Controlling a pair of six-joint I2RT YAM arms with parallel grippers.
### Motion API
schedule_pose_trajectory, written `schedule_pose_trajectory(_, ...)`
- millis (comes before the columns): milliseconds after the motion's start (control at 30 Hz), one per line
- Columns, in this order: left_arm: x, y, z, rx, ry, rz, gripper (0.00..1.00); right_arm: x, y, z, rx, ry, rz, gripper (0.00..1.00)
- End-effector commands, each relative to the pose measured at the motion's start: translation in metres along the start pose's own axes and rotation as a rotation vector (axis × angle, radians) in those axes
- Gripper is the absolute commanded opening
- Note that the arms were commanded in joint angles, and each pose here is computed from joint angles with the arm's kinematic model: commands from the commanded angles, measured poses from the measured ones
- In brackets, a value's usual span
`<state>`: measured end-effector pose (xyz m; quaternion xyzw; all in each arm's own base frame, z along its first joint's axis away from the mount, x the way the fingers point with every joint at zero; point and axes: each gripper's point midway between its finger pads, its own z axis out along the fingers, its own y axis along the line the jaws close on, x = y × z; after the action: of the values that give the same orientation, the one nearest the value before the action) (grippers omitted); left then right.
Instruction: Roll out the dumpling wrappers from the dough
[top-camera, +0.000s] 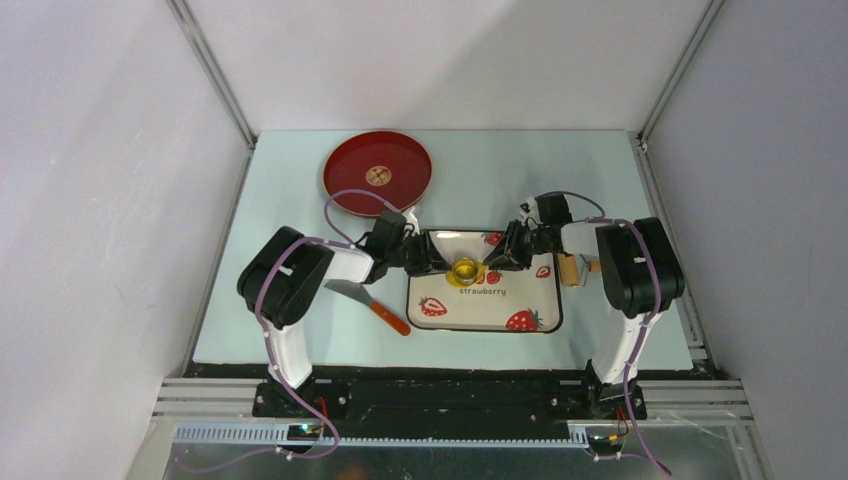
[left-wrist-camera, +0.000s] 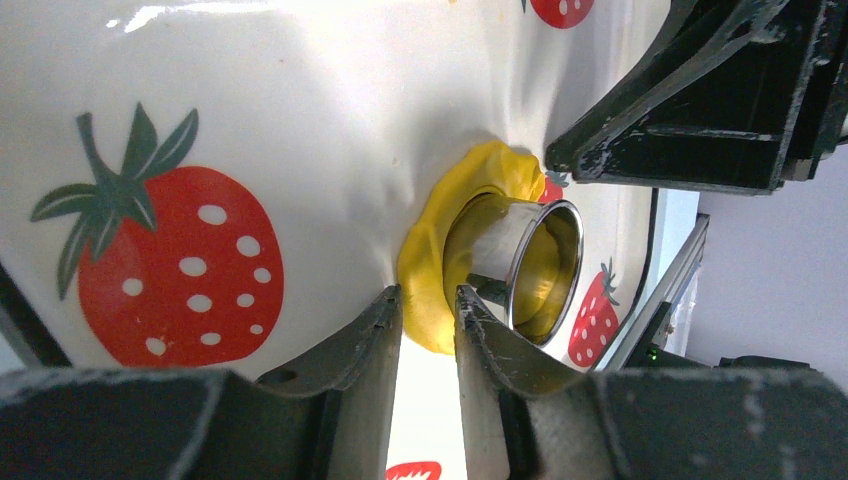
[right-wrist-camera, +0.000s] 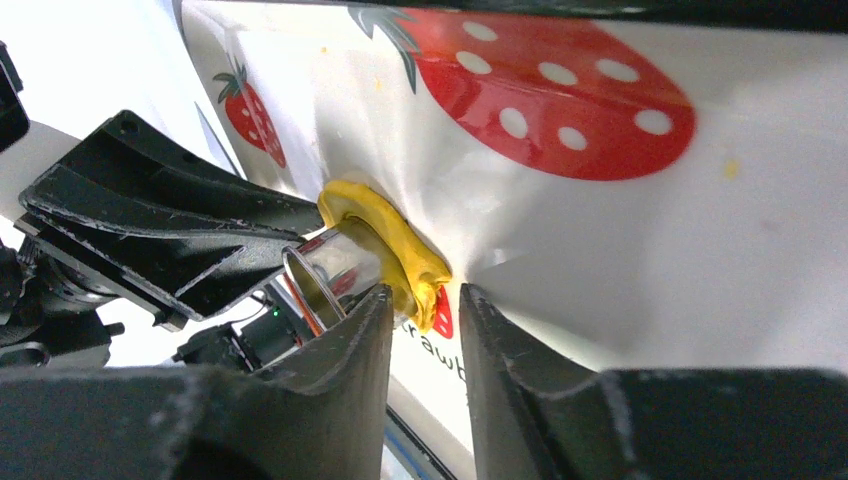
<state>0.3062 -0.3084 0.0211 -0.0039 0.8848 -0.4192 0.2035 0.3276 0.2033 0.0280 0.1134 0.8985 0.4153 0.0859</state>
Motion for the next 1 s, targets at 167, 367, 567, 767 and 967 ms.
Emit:
schedule_pose_trajectory(167, 0.037, 0.057, 0.001, -0.197, 0.094, -0.026, 0.35, 0.012, -0.006, -0.006, 0.019, 0.003, -0.005, 0.38)
schedule_pose_trajectory(367, 0.039, 0.06, 0.001, -0.203, 0.098, -0.027, 0.35, 0.034, -0.013, 0.01, 0.012, 0.06, 0.017, 0.34)
schedule_pose_trajectory(567, 0.04, 0.062, 0.0, -0.209, 0.099, -0.026, 0.35, 0.035, -0.017, 0.019, 0.03, 0.055, 0.023, 0.28)
schedule_pose_trajectory(767, 0.04, 0.061, 0.002, -0.207, 0.1, -0.027, 0.35, 0.036, -0.028, 0.019, 0.099, 0.046, 0.009, 0.26)
schedule_pose_trajectory(967, 0.04, 0.062, 0.001, -0.21, 0.098, -0.027, 0.35, 0.036, -0.031, 0.023, 0.12, 0.045, -0.002, 0.19)
